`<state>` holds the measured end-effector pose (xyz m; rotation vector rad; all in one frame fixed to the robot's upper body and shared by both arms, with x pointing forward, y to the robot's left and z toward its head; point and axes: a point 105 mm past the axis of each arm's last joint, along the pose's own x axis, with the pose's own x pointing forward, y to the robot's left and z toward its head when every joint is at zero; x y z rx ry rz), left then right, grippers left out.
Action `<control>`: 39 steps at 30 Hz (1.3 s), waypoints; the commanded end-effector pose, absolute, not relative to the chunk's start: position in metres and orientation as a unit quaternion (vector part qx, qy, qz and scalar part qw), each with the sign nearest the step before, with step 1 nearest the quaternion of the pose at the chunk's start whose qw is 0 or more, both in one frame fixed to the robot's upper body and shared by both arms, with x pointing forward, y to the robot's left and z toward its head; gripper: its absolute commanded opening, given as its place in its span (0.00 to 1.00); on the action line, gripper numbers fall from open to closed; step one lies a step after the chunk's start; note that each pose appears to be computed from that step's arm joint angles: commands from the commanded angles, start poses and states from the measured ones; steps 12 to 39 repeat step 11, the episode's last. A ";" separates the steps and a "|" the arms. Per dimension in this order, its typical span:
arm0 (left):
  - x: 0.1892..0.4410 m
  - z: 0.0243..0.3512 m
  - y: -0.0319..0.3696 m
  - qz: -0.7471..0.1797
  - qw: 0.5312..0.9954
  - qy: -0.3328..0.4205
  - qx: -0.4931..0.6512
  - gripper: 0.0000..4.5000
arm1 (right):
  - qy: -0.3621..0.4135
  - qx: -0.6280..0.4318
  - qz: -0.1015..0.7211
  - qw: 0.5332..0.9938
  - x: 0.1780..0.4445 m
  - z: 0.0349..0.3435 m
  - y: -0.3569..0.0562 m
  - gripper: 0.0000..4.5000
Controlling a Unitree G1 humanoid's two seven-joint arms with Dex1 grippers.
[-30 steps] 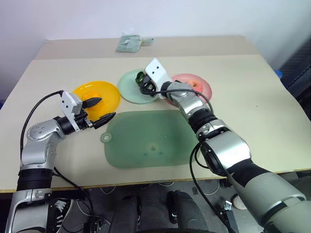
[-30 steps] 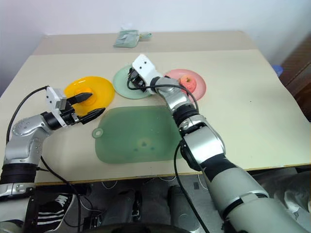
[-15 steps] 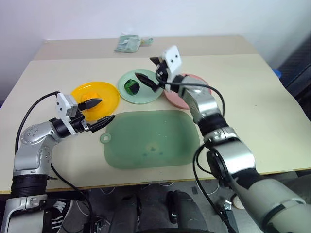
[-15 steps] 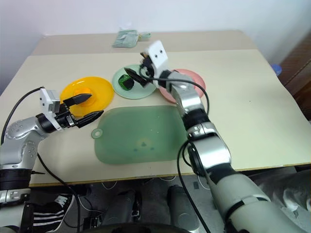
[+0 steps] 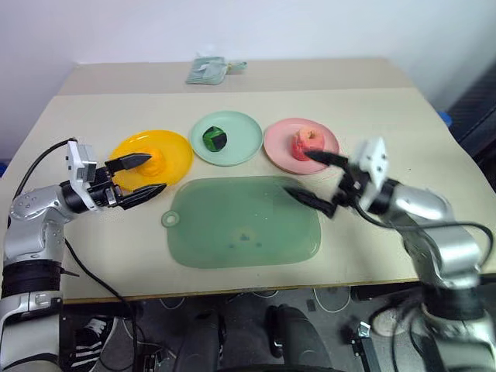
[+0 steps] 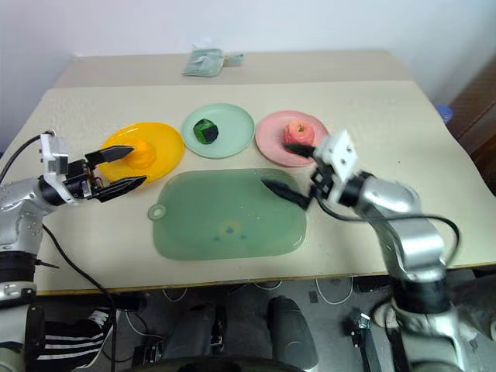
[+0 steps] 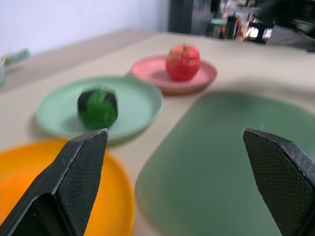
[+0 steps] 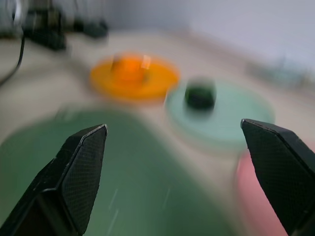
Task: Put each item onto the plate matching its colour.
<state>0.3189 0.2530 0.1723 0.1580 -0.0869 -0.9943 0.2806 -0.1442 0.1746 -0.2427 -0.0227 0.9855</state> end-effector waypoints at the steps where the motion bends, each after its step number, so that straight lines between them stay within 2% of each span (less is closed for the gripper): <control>1: 0.320 0.191 0.254 -0.484 0.866 -0.066 0.104 1.00 | -0.037 -0.144 0.484 0.862 0.253 0.194 -0.150 0.99; 5: 0.321 0.195 0.256 -0.492 0.861 -0.062 0.115 1.00 | -0.008 -0.142 0.474 0.869 0.243 0.189 -0.163 0.99; 11: 0.325 0.194 0.249 -0.510 0.851 -0.057 0.114 1.00 | 0.004 -0.143 0.450 0.881 0.242 0.183 -0.170 0.99; 39: 0.325 0.194 0.249 -0.510 0.851 -0.057 0.114 1.00 | 0.004 -0.143 0.450 0.881 0.242 0.183 -0.170 0.99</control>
